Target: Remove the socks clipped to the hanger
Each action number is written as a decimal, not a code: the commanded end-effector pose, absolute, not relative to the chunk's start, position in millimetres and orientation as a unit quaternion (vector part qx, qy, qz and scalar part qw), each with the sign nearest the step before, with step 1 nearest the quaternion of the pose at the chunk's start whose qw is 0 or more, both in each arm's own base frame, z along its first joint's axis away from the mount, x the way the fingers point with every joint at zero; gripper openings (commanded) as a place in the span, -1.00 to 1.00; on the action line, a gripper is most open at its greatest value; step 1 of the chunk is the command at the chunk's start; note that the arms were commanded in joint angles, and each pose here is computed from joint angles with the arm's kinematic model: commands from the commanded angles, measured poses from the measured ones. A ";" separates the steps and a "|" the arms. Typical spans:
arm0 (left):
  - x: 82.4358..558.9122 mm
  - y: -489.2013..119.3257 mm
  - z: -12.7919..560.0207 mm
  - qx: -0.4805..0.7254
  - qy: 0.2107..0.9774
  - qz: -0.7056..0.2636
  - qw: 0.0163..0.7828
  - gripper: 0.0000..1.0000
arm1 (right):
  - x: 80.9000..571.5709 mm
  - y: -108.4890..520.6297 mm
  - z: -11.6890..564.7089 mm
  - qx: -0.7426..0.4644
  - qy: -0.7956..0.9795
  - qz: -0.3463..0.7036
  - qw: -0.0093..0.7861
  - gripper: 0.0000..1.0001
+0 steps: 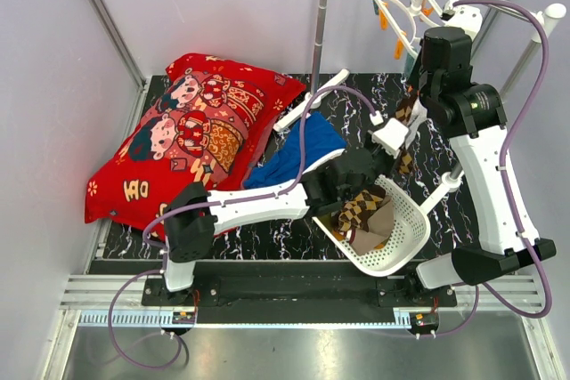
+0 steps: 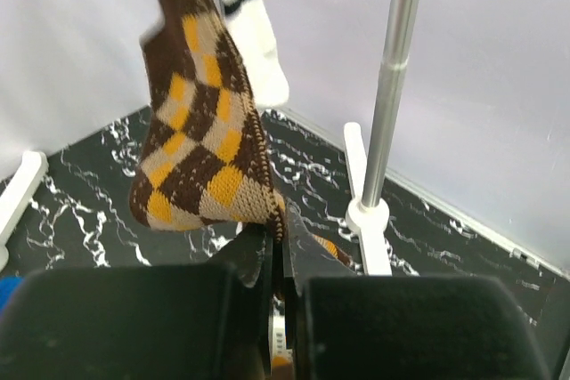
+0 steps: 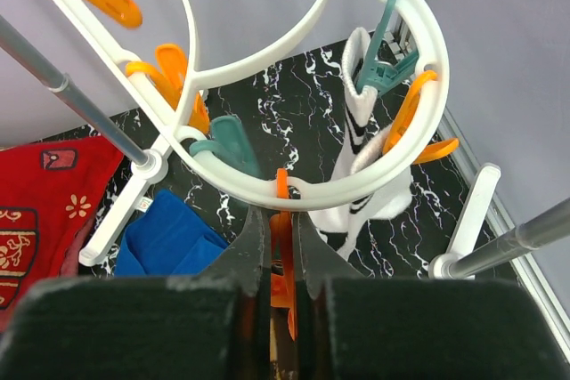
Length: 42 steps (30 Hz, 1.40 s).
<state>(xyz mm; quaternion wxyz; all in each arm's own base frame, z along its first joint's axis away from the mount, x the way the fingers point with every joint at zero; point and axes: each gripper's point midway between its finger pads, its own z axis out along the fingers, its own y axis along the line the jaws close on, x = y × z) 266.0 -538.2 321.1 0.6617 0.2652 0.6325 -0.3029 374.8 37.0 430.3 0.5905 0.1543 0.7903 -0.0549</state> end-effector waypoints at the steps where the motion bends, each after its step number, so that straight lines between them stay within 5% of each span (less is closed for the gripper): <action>1: 253.1 -519.8 344.4 0.232 0.620 -0.331 0.673 -1.00 | 368.2 35.4 457.6 0.167 0.762 -0.038 0.624 -0.98; 8: 210.4 -484.6 323.9 0.242 0.637 -0.377 0.628 -1.00 | 366.6 36.8 465.1 0.173 0.756 -0.025 0.631 -0.96; 19: 167.8 -460.4 191.7 0.245 0.726 -0.383 0.515 -0.79 | 366.6 44.8 468.6 0.183 0.754 0.007 0.631 -0.92; 24: 164.1 -457.8 158.3 0.230 0.751 -0.377 0.491 0.27 | 365.9 47.1 465.8 0.183 0.758 0.013 0.626 -0.91; 27: 172.6 -455.0 176.7 0.224 0.749 -0.360 0.509 0.73 | 365.3 48.8 467.5 0.185 0.756 0.021 0.627 -0.90; 30: 180.1 -453.1 207.3 0.239 0.736 -0.337 0.536 0.98 | 365.9 50.3 469.3 0.193 0.753 0.031 0.628 -0.90; 42: 191.8 -444.0 230.0 0.193 0.770 -0.294 0.532 0.98 | 365.0 54.4 473.4 0.192 0.751 0.046 0.630 -0.91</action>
